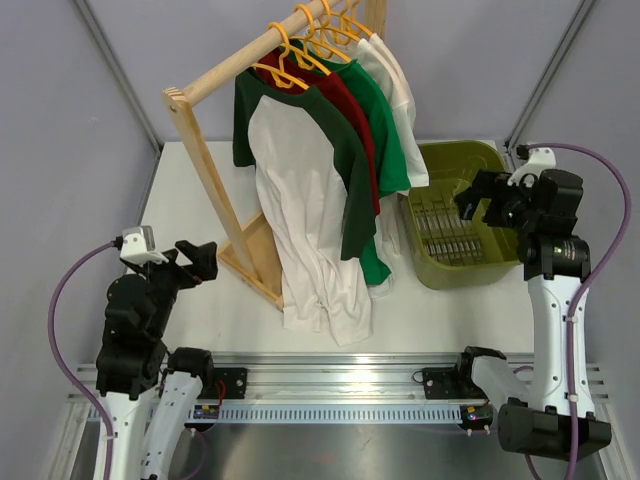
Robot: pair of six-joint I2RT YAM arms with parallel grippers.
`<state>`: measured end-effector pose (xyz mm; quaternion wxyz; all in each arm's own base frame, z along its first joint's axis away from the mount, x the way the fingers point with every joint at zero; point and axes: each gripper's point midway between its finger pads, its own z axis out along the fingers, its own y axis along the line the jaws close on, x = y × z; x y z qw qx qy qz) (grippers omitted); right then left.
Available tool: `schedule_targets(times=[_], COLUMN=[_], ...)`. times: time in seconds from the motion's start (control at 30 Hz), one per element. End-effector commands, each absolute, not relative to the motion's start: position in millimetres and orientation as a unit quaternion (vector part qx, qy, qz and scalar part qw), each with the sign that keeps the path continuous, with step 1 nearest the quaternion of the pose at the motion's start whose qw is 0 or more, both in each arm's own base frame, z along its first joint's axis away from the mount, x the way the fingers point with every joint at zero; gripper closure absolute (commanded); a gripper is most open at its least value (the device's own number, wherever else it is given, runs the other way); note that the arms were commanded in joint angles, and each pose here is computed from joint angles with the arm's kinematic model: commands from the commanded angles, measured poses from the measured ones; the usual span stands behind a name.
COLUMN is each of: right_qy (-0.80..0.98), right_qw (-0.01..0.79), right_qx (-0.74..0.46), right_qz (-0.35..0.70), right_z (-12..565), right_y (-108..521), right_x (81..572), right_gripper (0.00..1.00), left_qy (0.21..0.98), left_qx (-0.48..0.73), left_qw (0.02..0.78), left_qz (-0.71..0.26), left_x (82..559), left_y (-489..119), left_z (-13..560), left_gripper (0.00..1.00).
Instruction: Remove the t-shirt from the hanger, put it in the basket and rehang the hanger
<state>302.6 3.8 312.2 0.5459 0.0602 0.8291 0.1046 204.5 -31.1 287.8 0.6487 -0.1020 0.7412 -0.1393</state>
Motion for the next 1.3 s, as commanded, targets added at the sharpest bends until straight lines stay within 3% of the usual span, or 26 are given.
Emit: schedule_targets(times=[0.0, 0.07, 0.23, 0.57, 0.63, 0.93, 1.27], right_qy=[0.778, 0.749, 0.727, 0.667, 0.638, 0.630, 0.665], right_qw=[0.550, 0.547, 0.550, 0.556, 0.576, 0.596, 0.577], right_qx=[-0.202, -0.272, -0.350, -0.353, -0.356, -0.297, -0.290], right_qz=[0.227, 0.257, 0.215, 0.349, 0.366, 0.400, 0.376], right_z=[348.5, 363.1, 391.3, 509.9, 537.9, 555.3, 515.3], right_y=[75.9, 94.4, 118.9, 215.9, 234.2, 284.4, 313.9], right_x=[275.3, 265.1, 258.3, 294.4, 291.4, 338.6, 371.3], right_gripper=[0.01, 0.01, 0.01, 0.01, 0.07, 0.20, 0.32], left_qy=[0.746, 0.747, 0.751, 0.761, 0.759, 0.762, 0.764], left_qx=[-0.108, -0.108, -0.112, -0.121, -0.125, -0.140, -0.124], left_qw=[0.640, 0.638, 0.632, 0.615, 0.616, 0.606, 0.603], left_qz=[-0.148, -0.152, -0.154, -0.166, -0.172, -0.183, -0.192], left_x=[197.6, 192.6, 184.1, 185.7, 184.7, 184.1, 185.9], left_y=[-32.8, -33.5, -33.2, -37.1, -38.0, -39.9, -45.9], left_z=[290.0, 290.3, 290.3, 290.1, 294.3, 288.5, 293.3], left_gripper=[0.01, 0.01, 0.01, 0.01, 0.01, 0.01, 0.01])
